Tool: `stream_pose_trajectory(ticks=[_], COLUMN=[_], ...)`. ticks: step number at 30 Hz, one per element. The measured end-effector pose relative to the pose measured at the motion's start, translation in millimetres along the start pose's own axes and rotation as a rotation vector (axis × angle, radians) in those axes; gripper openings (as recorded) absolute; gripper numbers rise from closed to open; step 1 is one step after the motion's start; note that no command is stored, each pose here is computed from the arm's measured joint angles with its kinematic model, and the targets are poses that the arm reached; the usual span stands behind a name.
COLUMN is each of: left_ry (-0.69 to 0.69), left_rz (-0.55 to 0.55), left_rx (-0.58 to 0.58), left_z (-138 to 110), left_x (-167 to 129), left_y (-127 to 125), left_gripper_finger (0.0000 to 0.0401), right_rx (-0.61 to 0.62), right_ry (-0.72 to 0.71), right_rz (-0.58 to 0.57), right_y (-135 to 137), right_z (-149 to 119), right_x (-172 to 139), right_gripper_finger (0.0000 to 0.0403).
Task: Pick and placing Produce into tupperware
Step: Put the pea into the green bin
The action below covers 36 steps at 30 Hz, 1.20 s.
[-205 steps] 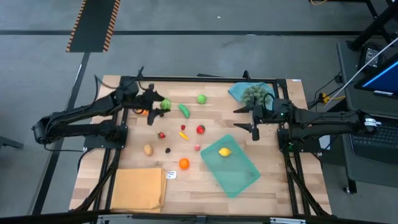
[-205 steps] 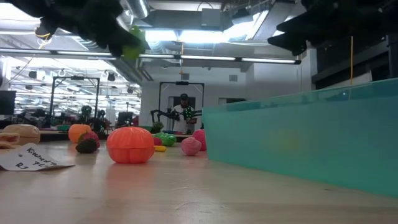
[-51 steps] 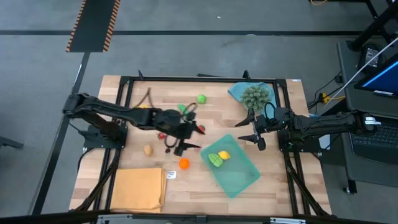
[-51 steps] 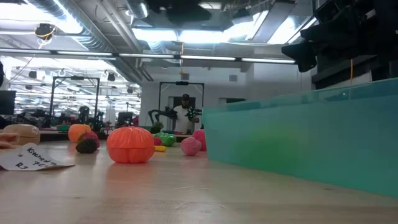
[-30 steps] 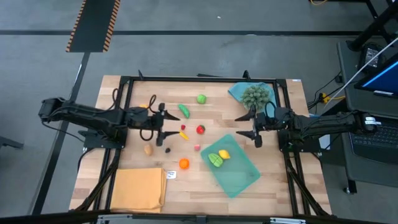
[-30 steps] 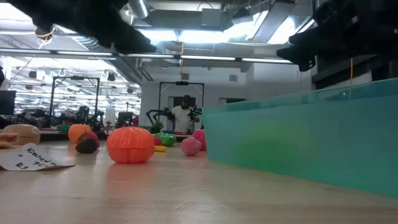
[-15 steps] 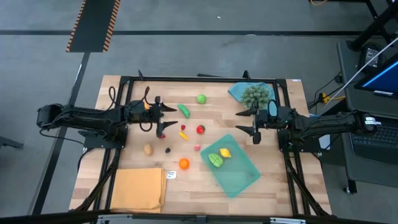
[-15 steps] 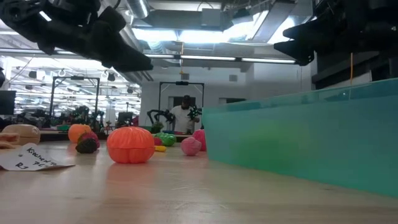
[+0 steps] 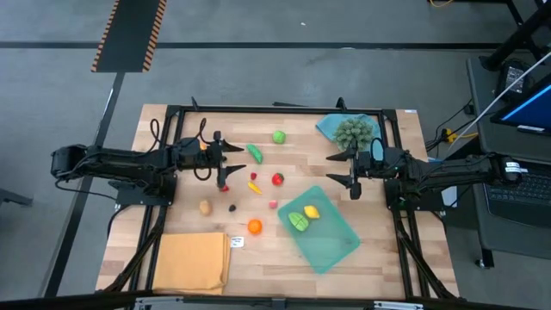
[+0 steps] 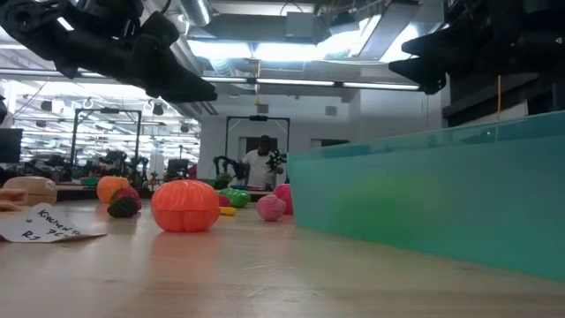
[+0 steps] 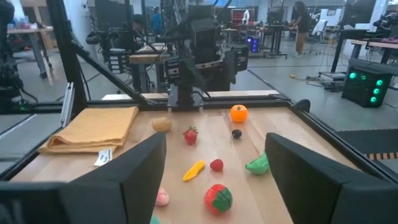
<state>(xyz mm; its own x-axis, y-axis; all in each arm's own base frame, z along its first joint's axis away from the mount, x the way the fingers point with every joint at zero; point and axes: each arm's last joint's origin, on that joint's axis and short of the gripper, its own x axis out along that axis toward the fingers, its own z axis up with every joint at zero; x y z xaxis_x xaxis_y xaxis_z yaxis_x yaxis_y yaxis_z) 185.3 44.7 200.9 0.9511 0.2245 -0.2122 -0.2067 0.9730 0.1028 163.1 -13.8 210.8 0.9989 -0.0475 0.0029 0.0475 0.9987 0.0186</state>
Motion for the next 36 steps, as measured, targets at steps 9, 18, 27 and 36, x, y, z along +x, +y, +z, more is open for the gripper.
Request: stream_pose_trajectory(ticks=[9, 18, 27, 36], left_ry=[-0.018, 0.144, 0.404, 0.675], left_rz=[0.008, 0.104, 0.129, 0.050], left_rx=[0.058, 0.080, 0.075, 0.163], left_z=[12, 33, 41, 45], left_x=[3, 19, 40, 76], left_y=[2, 32, 58, 71], left_gripper_finger=[0.0260, 0.0260, 0.0260, 0.0260], right_rx=[-0.024, -0.054, -0.107, -0.107], right_ry=[0.002, 0.002, 0.008, 0.028], right_rz=[0.000, -0.002, -0.003, -0.003], right_y=[0, 0, 0, 0], right_z=[0, 0, -1, -3], right_x=[0, 0, 0, 0], right_gripper_finger=[0.0276, 0.0276, 0.0276, 0.0276])
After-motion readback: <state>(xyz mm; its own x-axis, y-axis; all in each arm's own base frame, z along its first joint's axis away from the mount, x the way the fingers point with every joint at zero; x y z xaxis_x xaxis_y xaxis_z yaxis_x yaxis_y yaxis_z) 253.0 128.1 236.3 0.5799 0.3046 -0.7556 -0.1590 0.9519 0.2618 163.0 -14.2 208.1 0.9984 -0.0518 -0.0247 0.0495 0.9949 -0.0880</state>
